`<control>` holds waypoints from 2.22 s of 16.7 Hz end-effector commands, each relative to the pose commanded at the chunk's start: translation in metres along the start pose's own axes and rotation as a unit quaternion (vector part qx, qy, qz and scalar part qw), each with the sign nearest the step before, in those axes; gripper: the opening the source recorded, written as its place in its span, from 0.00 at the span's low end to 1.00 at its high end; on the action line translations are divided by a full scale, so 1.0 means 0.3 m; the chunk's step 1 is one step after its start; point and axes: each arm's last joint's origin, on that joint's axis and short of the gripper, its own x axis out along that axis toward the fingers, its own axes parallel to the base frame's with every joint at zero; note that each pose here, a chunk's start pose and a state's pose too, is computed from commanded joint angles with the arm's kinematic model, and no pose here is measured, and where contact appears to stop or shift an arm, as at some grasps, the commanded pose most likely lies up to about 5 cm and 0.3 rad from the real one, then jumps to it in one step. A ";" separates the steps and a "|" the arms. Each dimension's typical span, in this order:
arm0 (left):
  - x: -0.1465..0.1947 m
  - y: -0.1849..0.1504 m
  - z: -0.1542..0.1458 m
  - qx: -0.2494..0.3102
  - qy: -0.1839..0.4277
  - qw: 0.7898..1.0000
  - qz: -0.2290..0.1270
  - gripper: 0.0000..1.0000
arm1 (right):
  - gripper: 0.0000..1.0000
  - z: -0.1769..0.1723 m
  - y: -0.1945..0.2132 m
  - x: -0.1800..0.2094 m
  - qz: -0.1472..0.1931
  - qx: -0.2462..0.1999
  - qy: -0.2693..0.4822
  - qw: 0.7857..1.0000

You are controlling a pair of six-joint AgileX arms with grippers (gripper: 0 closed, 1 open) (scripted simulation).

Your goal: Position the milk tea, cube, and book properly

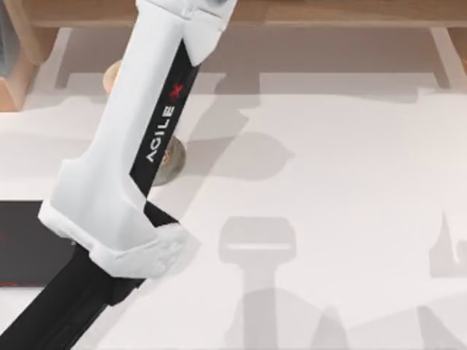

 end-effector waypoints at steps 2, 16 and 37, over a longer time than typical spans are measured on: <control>0.055 0.025 -0.023 0.005 0.010 1.000 0.005 0.00 | 1.00 0.000 0.000 0.000 0.000 0.000 0.000 1.000; 0.124 0.051 -0.089 0.016 0.038 0.999 0.009 0.45 | 1.00 0.000 0.000 0.000 0.000 0.000 0.000 1.000; 0.076 0.044 -0.077 0.016 0.038 0.999 0.007 1.00 | 1.00 0.000 0.000 0.000 0.000 0.000 0.000 1.000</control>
